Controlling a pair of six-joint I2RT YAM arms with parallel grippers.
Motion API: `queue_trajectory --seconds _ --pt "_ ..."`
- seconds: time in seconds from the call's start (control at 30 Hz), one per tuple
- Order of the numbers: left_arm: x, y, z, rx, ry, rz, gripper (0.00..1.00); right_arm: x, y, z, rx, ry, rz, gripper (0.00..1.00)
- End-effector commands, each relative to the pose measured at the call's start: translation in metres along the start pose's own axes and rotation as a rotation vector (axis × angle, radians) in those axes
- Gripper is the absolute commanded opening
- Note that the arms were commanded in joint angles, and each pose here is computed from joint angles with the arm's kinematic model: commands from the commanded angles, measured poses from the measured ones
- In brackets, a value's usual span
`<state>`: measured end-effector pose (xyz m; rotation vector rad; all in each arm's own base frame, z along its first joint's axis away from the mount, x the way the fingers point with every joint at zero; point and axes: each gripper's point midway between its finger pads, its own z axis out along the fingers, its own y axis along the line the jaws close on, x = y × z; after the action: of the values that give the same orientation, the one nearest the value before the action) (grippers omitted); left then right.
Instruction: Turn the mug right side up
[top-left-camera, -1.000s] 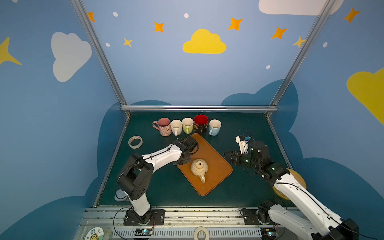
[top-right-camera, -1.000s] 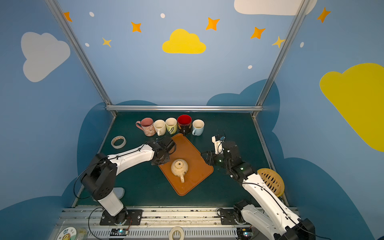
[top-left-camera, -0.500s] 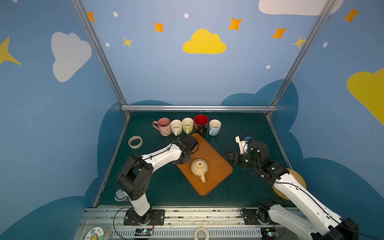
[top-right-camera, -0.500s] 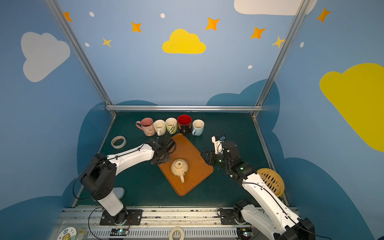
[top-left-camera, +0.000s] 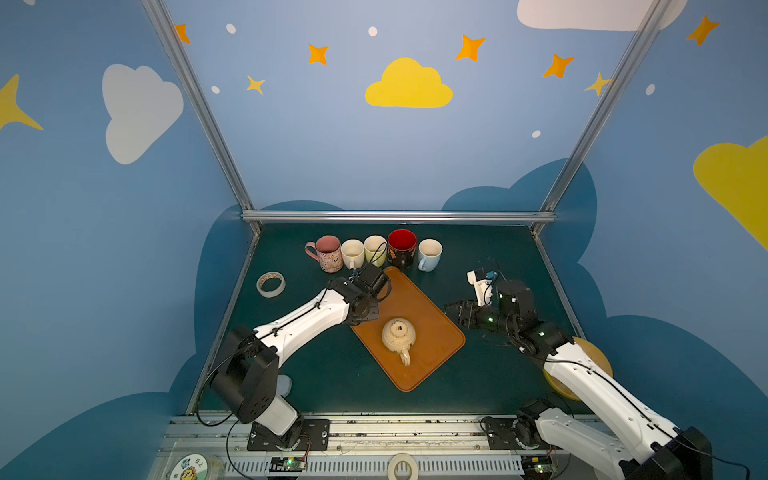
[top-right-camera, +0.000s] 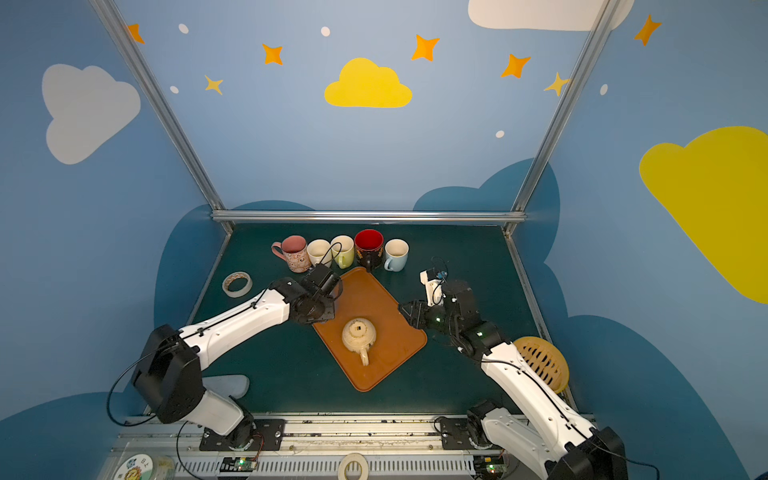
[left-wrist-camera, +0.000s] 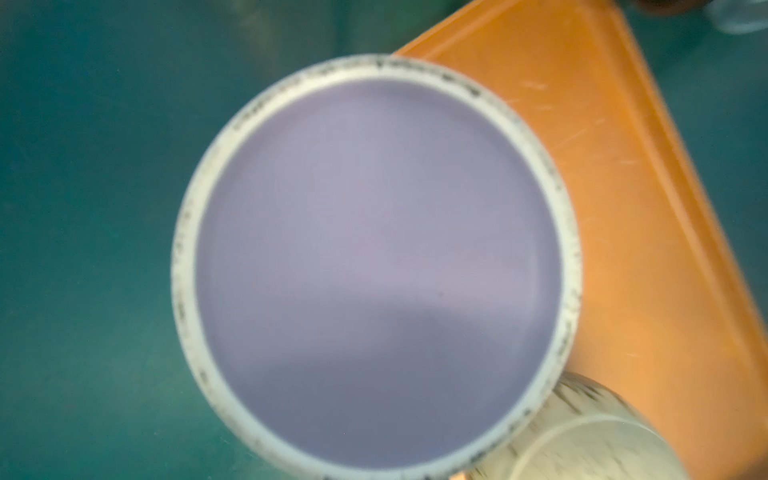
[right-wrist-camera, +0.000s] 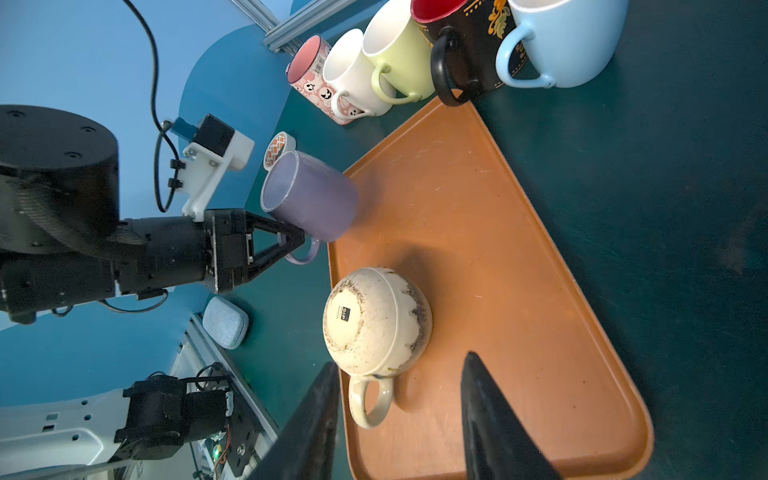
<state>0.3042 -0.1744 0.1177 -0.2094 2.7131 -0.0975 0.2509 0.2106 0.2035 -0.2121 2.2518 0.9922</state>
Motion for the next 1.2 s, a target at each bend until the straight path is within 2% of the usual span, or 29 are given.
queue_trajectory --seconds 0.0,0.37,0.67,0.93,1.17 --pt "-0.019 -0.011 -0.020 0.090 -0.055 -0.002 0.04 0.000 0.006 0.003 -0.042 0.004 0.008 0.42" --pt "-0.050 -0.044 -0.089 0.441 -0.183 -0.050 0.04 -0.010 0.023 0.008 -0.198 -0.013 0.049 0.47" --pt "-0.068 -0.076 -0.133 0.695 -0.237 -0.067 0.04 -0.010 0.030 0.014 -0.388 0.000 0.173 0.50" --pt "-0.093 -0.103 -0.160 0.876 -0.295 -0.104 0.04 -0.016 0.040 0.023 -0.506 -0.004 0.275 0.54" --pt "-0.112 -0.126 -0.178 1.035 -0.324 -0.149 0.04 -0.036 0.058 0.025 -0.609 -0.074 0.316 0.58"
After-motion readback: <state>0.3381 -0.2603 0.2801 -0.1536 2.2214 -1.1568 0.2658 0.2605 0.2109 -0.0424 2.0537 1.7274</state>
